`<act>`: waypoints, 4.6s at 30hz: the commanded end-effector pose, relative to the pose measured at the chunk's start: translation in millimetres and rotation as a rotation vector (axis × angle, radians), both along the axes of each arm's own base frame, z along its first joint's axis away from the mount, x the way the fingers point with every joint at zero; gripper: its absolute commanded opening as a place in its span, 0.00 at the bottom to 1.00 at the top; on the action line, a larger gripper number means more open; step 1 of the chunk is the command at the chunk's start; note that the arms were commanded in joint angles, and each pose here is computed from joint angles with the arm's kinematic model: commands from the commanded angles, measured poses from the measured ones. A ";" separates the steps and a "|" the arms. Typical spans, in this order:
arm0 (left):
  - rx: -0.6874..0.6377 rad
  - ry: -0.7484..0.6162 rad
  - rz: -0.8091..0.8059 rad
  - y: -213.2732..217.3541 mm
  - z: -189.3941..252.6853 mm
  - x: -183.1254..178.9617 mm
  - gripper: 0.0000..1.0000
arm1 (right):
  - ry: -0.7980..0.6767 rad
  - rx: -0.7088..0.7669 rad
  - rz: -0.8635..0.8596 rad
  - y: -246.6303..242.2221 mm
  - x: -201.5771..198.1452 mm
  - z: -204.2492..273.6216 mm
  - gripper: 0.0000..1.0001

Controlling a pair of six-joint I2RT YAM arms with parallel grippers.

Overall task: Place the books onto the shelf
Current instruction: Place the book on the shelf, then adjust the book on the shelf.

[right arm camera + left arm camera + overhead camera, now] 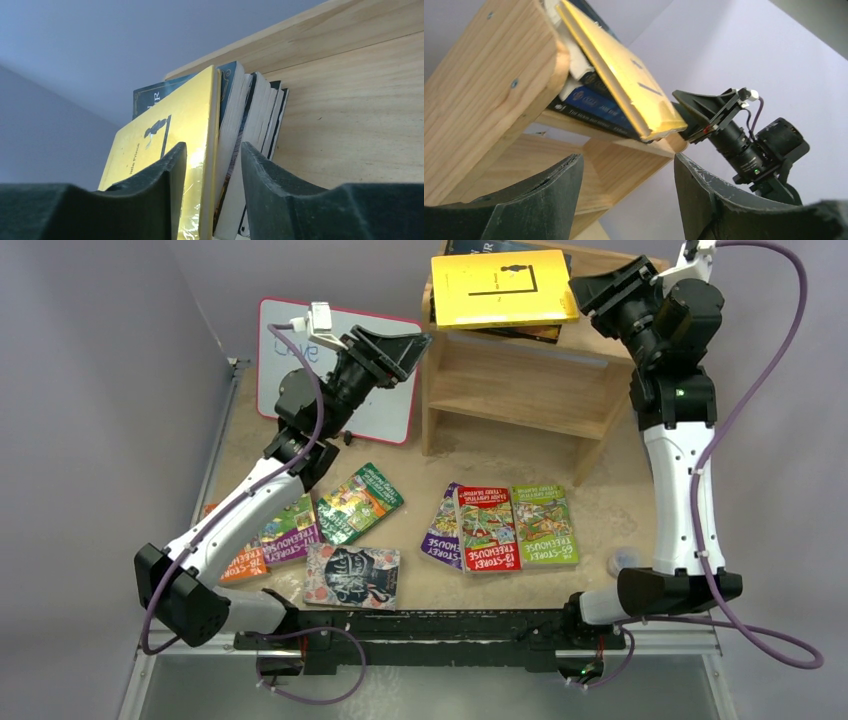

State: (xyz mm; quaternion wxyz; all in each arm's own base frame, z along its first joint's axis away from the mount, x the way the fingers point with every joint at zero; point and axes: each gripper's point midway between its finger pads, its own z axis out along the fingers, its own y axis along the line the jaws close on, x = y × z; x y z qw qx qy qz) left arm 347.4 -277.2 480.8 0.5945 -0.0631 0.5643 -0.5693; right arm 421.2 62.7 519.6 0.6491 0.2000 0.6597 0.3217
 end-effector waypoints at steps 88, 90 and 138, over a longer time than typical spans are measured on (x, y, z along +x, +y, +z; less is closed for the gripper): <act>0.276 0.044 0.241 12.1 21.2 21.4 0.49 | -0.091 -0.275 0.167 20.1 -91.1 10.2 0.47; 0.322 0.079 0.265 26.3 2.2 10.7 0.55 | -0.076 -0.295 0.180 20.6 -108.1 -3.5 0.50; 0.460 0.827 -0.274 -111.4 -405.9 -89.8 0.73 | 0.875 -0.327 0.262 56.1 -174.8 -482.7 0.68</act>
